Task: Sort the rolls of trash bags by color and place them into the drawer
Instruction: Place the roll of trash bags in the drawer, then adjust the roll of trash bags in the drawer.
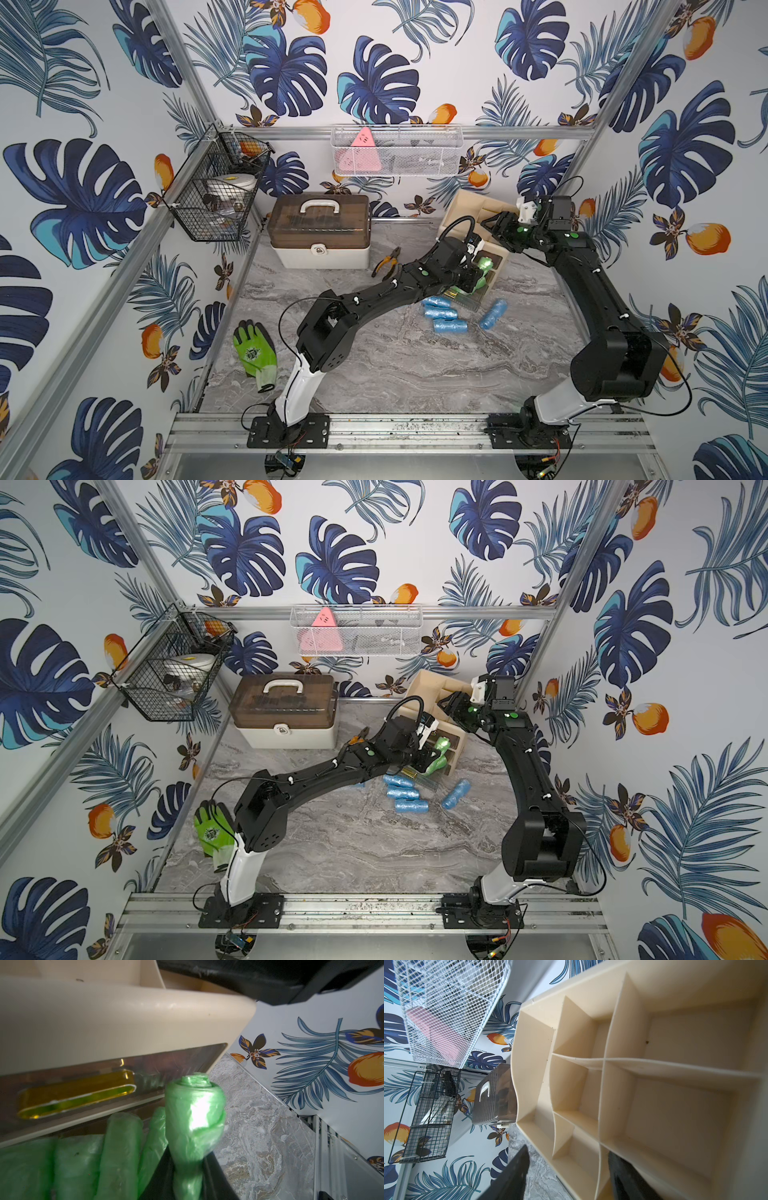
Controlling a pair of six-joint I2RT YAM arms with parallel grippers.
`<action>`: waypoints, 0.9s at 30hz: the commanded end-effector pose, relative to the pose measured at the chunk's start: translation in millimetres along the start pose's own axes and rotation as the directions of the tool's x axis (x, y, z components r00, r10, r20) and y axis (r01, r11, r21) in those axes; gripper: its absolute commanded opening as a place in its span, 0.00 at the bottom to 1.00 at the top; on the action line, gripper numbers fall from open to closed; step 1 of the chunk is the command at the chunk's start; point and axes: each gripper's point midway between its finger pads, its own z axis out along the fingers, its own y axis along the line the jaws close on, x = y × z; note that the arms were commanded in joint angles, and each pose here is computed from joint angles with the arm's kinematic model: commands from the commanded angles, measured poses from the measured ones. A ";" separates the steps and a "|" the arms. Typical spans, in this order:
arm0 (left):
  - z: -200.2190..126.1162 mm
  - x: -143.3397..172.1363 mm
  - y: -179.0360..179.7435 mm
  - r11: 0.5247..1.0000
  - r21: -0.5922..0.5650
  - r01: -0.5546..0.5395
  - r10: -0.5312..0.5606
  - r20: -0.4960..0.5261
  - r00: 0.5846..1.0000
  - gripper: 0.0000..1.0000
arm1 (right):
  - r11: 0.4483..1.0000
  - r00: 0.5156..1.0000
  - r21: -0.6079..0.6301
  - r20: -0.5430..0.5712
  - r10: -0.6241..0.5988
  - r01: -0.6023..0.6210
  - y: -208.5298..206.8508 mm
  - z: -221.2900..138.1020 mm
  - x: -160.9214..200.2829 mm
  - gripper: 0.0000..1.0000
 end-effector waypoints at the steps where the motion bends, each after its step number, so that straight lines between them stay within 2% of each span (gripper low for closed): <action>1: 3.3 9.5 -0.2 1.000 -0.007 -0.031 0.030 -0.041 0.999 0.28 | 1.000 1.000 0.003 -0.012 0.002 -0.002 -0.1 -0.3 1.5 0.63; 7: -1.2 19.6 -7.3 1.000 0.014 -0.024 0.025 -0.078 0.997 0.51 | 1.000 1.000 0.004 -0.011 0.007 -0.007 -2.9 0.4 3.1 0.63; 10: -7.9 14.0 -10.0 1.000 0.013 -0.028 0.029 -0.062 0.998 0.56 | 1.000 1.000 0.006 -0.010 0.009 -0.009 -4.5 -0.2 4.2 0.63; 14: -17.3 3.2 -10.9 0.999 -0.003 -0.039 0.038 -0.037 0.999 0.57 | 1.000 1.000 0.010 -0.010 0.009 -0.009 -5.0 -0.5 4.2 0.63; 18: -24.7 -1.7 -8.6 0.999 -0.027 -0.044 0.043 -0.032 0.999 0.52 | 1.000 1.000 0.008 -0.012 0.010 -0.010 -4.5 -0.3 4.2 0.63; 23: -32.1 7.6 2.8 0.995 -0.093 -0.033 0.028 -0.056 0.998 0.33 | 1.000 1.000 0.007 -0.008 0.008 -0.008 -4.9 -0.7 3.5 0.63; 27: -33.5 17.9 21.1 0.981 -0.190 -0.040 0.021 -0.105 0.994 0.26 | 1.000 1.000 0.003 -0.009 0.009 -0.009 -4.6 -0.3 4.0 0.63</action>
